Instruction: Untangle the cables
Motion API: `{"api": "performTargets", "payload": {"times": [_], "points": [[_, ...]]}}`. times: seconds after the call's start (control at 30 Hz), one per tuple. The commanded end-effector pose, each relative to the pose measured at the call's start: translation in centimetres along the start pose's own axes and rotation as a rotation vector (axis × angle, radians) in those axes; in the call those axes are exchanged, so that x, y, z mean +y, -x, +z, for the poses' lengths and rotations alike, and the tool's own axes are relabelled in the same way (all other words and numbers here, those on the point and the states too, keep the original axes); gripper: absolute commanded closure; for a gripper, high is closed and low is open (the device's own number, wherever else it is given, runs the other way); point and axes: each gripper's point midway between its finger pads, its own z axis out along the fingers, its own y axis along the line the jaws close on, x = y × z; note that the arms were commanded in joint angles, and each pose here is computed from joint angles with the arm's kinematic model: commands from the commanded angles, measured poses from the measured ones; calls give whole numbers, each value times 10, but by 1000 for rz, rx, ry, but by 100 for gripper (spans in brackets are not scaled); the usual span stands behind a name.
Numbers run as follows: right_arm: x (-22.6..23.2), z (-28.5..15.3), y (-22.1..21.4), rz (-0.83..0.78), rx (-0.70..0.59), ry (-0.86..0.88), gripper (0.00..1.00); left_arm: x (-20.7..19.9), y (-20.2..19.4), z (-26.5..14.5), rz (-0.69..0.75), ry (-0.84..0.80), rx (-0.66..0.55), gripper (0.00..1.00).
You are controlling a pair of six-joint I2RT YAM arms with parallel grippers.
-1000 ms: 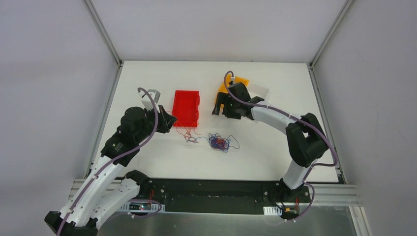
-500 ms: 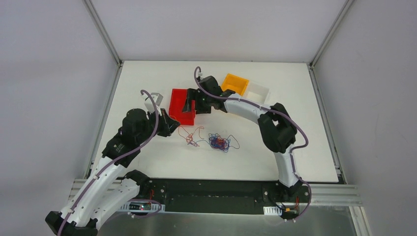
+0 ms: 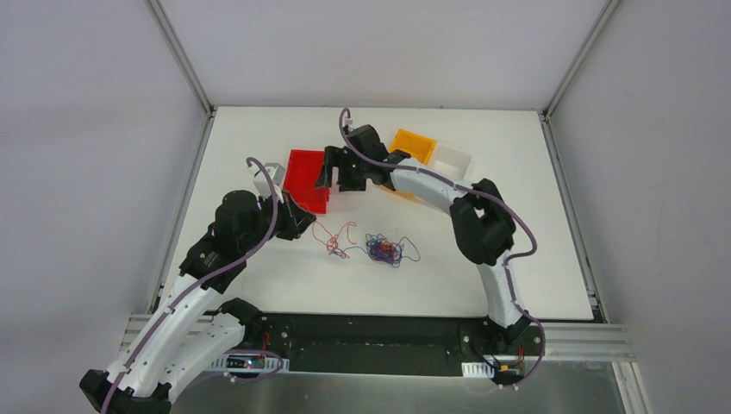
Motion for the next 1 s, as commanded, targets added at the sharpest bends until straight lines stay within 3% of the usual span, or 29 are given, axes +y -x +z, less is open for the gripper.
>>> {"api": "performTargets", "payload": {"times": [0.0, 0.27, 0.4, 0.53, 0.87, 0.93, 0.97], "points": [[16, -76, -1, -75, -56, 29, 16, -7, 16, -1, 23, -13, -32, 100], [-2, -169, -68, -159, -52, 46, 17, -12, 33, -4, 55, -12, -66, 100], [8, -187, -116, -330, 7, 151, 17, -12, 33, -2, 50, -11, -60, 100], [17, -184, -134, -426, 30, 178, 18, -16, 36, 0, 40, -22, -53, 100], [4, -135, -134, -599, 45, 51, 27, -19, 39, -9, 40, -33, -82, 100], [3, -129, -138, -610, 62, 47, 35, -19, 39, -10, 40, -31, -85, 100], [4, -127, -140, -610, 69, 49, 44, -18, 40, -10, 40, -27, -89, 100]]}}
